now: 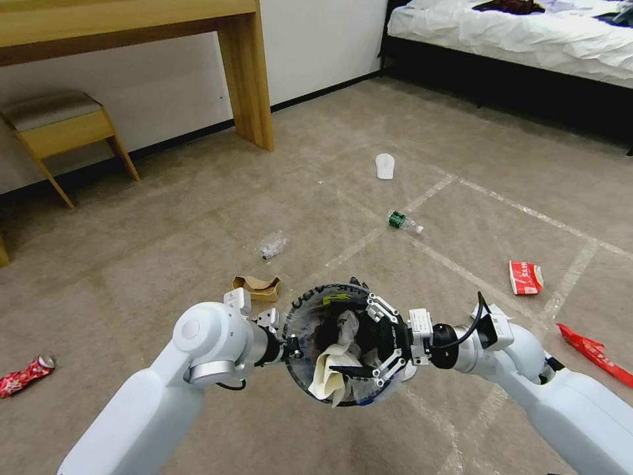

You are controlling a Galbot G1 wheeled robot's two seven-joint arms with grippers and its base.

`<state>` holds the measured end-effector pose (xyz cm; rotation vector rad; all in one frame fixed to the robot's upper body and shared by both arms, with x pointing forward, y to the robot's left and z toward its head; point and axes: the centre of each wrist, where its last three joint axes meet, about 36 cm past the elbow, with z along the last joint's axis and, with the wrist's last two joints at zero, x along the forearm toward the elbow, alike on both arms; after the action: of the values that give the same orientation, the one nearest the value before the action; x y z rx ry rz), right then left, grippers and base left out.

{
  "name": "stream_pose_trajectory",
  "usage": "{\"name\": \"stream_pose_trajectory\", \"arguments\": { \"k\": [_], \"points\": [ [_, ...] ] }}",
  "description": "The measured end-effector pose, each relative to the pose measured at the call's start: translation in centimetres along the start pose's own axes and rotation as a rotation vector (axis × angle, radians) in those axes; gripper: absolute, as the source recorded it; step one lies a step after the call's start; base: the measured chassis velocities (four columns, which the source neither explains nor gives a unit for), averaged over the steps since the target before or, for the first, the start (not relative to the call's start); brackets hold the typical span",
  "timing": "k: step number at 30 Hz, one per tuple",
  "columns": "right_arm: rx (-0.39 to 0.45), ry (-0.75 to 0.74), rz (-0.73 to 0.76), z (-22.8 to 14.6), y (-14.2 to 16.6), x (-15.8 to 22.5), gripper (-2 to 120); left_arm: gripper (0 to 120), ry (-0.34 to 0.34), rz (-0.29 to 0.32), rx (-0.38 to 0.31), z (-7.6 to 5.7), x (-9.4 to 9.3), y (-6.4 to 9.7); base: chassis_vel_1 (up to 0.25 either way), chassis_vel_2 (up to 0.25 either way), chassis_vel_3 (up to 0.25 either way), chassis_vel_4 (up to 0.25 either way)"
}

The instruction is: Pick up the trash bin and place the garbage on the floor into it.

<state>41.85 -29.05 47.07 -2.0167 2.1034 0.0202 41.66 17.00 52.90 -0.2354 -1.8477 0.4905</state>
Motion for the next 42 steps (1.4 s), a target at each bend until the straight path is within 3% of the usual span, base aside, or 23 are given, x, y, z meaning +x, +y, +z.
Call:
{"name": "stream_pose_trajectory", "arguments": {
  "k": [5,6,14,26,32,41,42],
  "points": [
    [0.013,-0.024,0.026,-1.9,0.0,0.1,100,0,-0.009,-0.015,0.028,0.0,-0.3,1.0,0.000,0.000,0.000,0.000],
    [0.027,-0.049,0.088,-3.1,-0.3,0.4,100,0,-0.021,-0.041,0.058,0.1,-0.7,2.2,0.000,0.000,0.000,0.000],
    [0.023,-0.088,0.222,-2.5,-0.9,1.6,100,0,-0.071,-0.132,0.117,0.5,-1.4,5.2,0.000,0.000,0.000,0.000],
    [-0.018,-0.112,0.329,-1.3,-1.1,2.0,100,0,-0.111,-0.171,0.143,-0.3,-1.3,6.2,0.000,0.000,0.000,0.000],
    [-0.093,-0.088,0.435,0.5,-1.6,3.9,100,0,-0.121,-0.190,0.170,-0.9,-1.3,7.2,0.000,0.000,0.000,0.000],
    [-0.200,0.079,0.559,4.8,-3.6,8.9,100,0,-0.142,-0.194,0.186,-2.1,-1.4,7.8,0.000,0.000,0.000,0.000],
    [-0.240,0.120,0.588,5.3,-3.8,9.6,100,0,-0.156,-0.198,0.196,-2.4,-1.2,8.0,0.000,0.000,0.000,0.000]
  ]
}}
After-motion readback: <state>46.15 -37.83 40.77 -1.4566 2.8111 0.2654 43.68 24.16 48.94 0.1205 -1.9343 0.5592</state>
